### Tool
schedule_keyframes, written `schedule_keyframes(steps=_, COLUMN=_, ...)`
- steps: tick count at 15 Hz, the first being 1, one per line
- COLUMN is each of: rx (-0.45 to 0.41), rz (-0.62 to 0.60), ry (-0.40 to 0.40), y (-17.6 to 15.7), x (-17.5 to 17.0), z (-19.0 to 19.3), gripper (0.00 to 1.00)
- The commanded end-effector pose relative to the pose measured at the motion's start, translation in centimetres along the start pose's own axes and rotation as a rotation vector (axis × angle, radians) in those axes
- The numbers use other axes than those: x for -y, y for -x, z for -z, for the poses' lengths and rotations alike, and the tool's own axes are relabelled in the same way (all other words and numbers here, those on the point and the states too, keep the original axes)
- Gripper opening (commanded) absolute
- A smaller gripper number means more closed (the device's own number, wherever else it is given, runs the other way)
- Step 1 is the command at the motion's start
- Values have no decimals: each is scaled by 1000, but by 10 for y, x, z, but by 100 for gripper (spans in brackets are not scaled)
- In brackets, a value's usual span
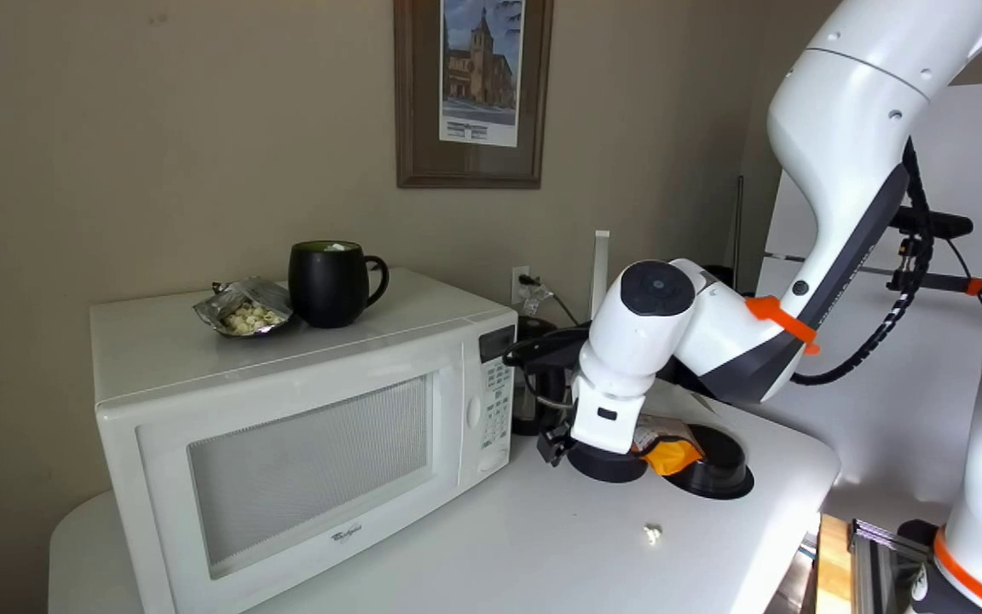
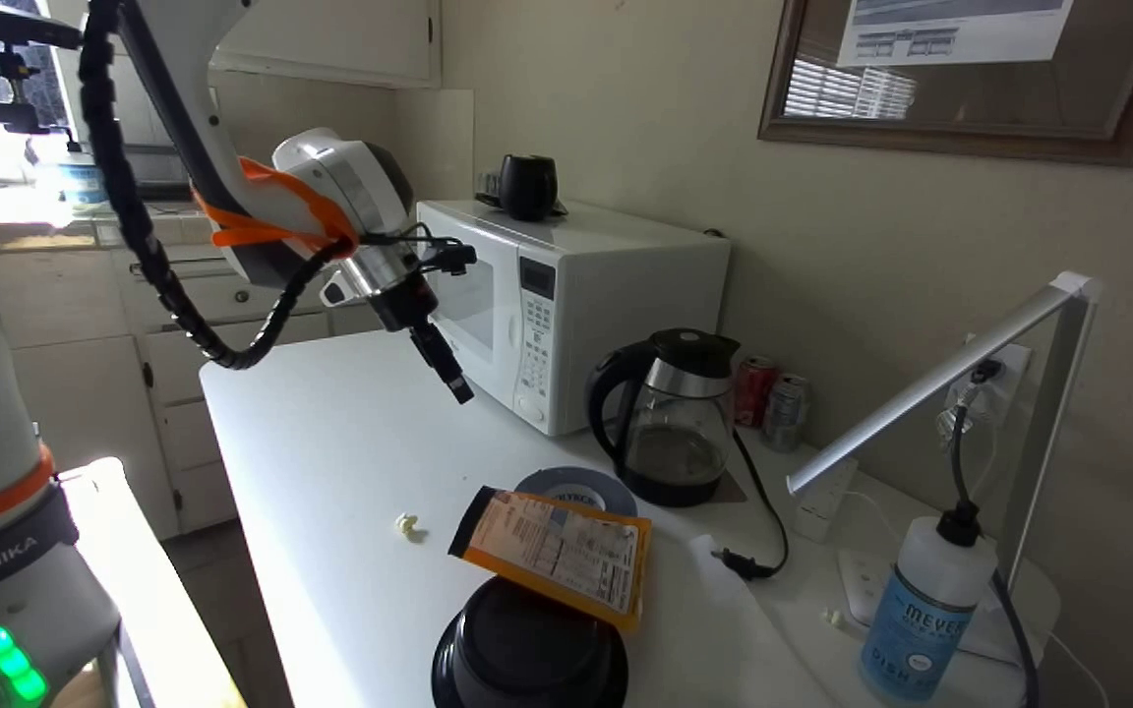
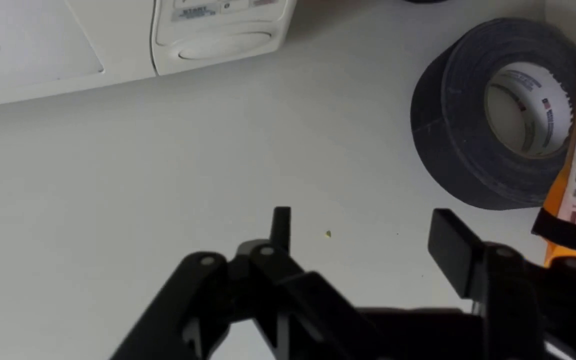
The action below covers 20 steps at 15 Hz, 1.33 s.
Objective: Open the microwave door
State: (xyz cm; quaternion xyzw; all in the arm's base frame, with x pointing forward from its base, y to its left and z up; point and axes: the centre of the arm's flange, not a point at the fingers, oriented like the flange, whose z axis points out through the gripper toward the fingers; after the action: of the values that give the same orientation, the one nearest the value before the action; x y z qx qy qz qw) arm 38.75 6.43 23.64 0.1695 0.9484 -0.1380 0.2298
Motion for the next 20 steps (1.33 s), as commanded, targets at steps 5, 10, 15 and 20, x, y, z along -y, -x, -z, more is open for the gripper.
schedule_keyframes(steps=5, rx=-70, rz=82, ry=144, y=12, x=22, z=-54, gripper=13)
schedule_keyframes(steps=10, rx=18, rz=173, ry=191, y=-7, x=15, z=-63, gripper=0)
schedule_keyframes(steps=15, rx=73, rz=148, ry=220, y=-6, x=13, z=-70, gripper=0)
schedule_keyframes(steps=20, rx=158, rz=116, ry=184, y=-13, x=12, z=-85, gripper=0)
